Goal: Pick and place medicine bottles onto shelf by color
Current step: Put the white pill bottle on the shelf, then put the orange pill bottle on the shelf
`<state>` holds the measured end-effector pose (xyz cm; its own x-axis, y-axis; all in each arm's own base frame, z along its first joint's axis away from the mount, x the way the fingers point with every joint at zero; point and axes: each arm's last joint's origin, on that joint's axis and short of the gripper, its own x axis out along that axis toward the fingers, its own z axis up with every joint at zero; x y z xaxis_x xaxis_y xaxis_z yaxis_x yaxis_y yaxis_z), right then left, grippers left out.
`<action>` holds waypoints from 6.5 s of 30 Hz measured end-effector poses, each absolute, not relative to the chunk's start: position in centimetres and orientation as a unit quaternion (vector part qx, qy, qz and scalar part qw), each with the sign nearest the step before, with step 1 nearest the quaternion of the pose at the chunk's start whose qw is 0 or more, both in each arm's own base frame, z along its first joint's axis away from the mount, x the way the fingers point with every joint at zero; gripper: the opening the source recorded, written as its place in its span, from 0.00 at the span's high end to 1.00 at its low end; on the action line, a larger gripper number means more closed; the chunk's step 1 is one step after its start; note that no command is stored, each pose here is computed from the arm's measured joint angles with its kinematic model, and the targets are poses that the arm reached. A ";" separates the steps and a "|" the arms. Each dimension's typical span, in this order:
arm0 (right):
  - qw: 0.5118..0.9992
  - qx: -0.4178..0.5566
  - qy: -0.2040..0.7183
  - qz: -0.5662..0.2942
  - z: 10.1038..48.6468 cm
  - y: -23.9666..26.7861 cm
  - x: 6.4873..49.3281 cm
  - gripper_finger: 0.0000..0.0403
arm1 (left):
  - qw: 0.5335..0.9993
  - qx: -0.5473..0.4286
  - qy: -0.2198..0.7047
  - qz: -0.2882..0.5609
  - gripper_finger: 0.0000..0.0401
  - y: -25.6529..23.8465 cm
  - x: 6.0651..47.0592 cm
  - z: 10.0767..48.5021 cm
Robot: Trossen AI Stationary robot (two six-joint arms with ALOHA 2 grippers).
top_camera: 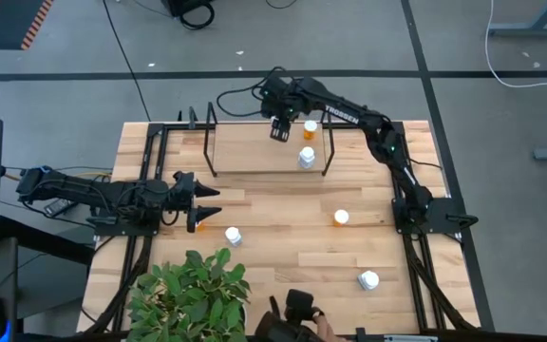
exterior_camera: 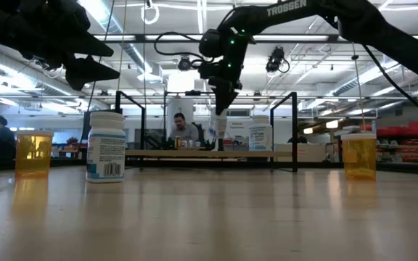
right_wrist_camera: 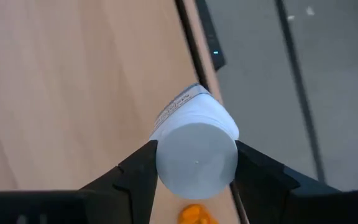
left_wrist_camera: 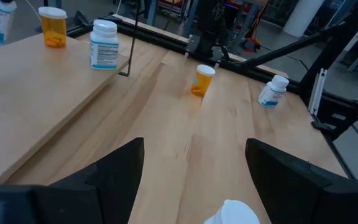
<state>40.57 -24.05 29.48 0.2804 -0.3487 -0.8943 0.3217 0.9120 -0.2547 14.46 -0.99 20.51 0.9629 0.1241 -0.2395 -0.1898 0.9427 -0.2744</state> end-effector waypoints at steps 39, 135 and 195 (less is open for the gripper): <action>0.779 0.040 0.592 -0.201 26.4 -24.1 40.2 0.47 | 0.987 -0.111 0.077 0.084 0.29 -0.9 14.6 21.2; 0.728 0.078 0.664 -0.155 20.2 3.0 24.8 0.15 | 0.985 -0.148 0.076 0.043 0.29 -2.2 14.5 21.3; 0.766 0.011 0.635 -0.104 26.3 -0.7 36.5 0.44 | 0.983 -0.160 0.071 0.050 0.29 -2.4 14.4 21.3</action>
<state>36.49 -0.66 26.26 0.1733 -0.1453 -0.9741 0.1724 0.9783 -0.1152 14.43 -2.41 21.33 0.9850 0.0752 -0.1553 -0.1205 0.9441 -0.3069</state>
